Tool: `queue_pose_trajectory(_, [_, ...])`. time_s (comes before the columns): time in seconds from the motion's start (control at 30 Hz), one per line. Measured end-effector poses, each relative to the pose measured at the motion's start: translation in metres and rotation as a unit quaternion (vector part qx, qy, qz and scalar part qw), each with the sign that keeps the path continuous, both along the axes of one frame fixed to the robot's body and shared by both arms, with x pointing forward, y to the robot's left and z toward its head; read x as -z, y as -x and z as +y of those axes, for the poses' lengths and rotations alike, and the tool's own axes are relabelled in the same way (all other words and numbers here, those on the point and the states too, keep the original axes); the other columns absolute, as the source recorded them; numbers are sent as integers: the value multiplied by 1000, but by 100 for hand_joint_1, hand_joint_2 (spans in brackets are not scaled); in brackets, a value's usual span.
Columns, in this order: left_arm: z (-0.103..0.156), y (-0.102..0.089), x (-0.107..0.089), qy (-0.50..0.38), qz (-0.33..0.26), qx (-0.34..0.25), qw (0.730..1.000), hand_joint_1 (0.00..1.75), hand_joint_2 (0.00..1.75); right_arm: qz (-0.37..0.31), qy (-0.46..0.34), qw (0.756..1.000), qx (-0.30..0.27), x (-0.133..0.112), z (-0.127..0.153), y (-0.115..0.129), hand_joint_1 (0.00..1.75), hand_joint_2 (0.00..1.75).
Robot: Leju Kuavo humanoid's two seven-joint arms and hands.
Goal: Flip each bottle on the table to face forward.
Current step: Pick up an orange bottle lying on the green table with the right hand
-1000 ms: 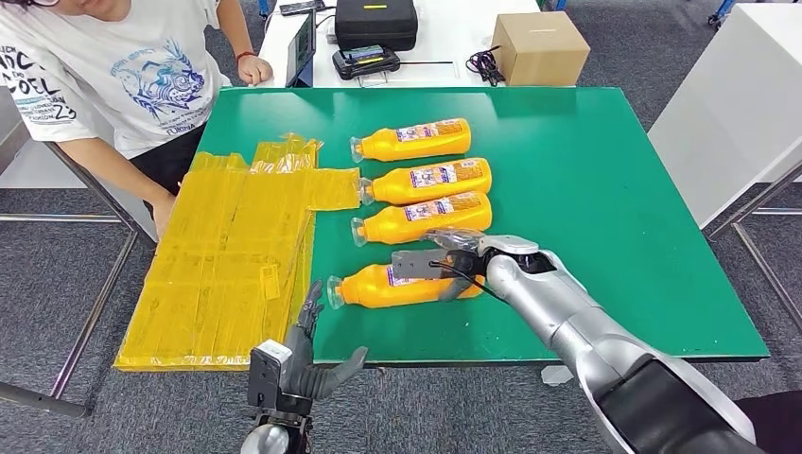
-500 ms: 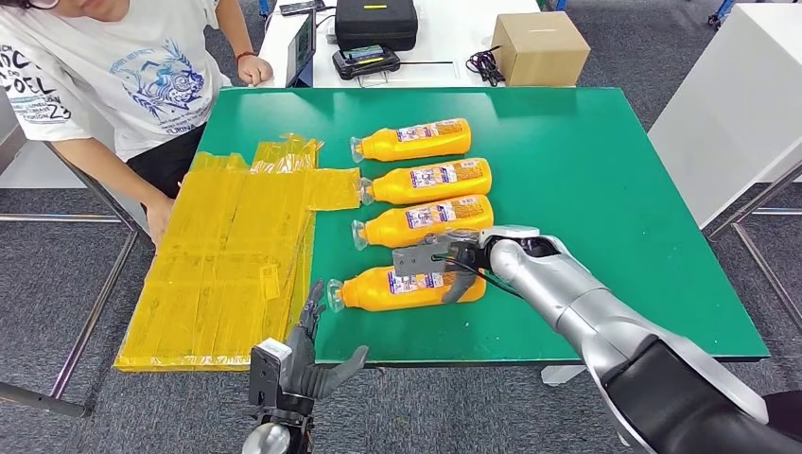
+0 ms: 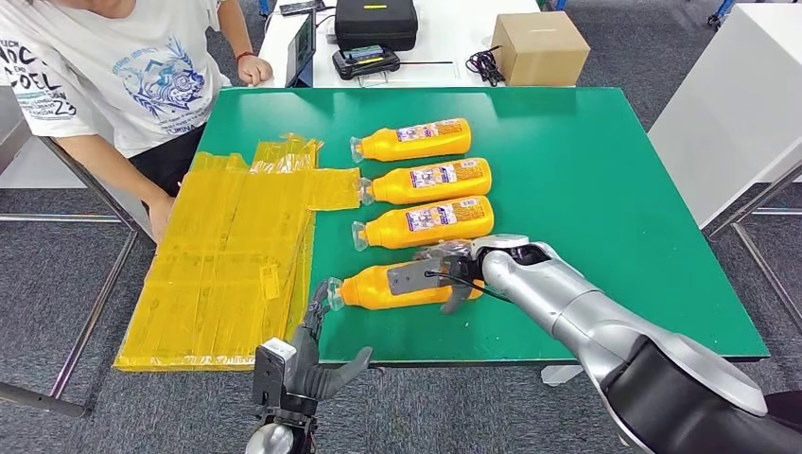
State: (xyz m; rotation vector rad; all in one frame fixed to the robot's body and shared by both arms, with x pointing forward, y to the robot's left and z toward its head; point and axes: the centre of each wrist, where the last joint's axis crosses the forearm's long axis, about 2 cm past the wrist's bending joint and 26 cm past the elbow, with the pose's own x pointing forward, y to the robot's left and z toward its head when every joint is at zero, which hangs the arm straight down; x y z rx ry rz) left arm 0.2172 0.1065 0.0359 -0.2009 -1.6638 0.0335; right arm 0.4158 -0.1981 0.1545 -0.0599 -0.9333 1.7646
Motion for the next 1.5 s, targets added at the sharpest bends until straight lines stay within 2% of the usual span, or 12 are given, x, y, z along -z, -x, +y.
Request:
queue_pose_trajectory(0.5, [-3, 1, -1, 2, 7, 3, 1000, 0, 175, -1, 39, 999, -12, 25, 2, 13, 0, 175])
queue_pose_trajectory(0.53, [-4, 1, -1, 3, 8, 3, 1000, 0, 175, -6, 44, 999, -11, 27, 1, 13, 7, 175])
queue_pose_trajectory(0.57, [-4, 1, -1, 3, 8, 3, 1000, 0, 175, -10, 48, 999, -11, 29, 1, 14, 39, 175])
queue_pose_trajectory(0.63, [-5, 1, -1, 4, 9, 4, 1000, 0, 175, -17, 55, 998, -11, 31, 1, 15, 127, 175])
queue_pose_trajectory(0.67, [-5, 1, -1, 3, 10, 4, 1000, 0, 175, -20, 58, 998, -12, 32, 1, 15, 164, 175])
queue_pose_trajectory(0.7, [-5, 1, -1, 3, 10, 4, 1000, 0, 175, -22, 61, 998, -12, 32, 1, 15, 175, 175])
queue_pose_trajectory(1.3, [-4, 1, -3, 6, 8, -3, 1000, 0, 175, -68, 70, 995, -6, 35, 5, 14, 175, 175])
queue_pose_trajectory(1.5, [-2, 0, -8, 23, -13, -22, 999, 0, 175, -92, 34, 995, 31, 44, 3, 20, 175, 175])
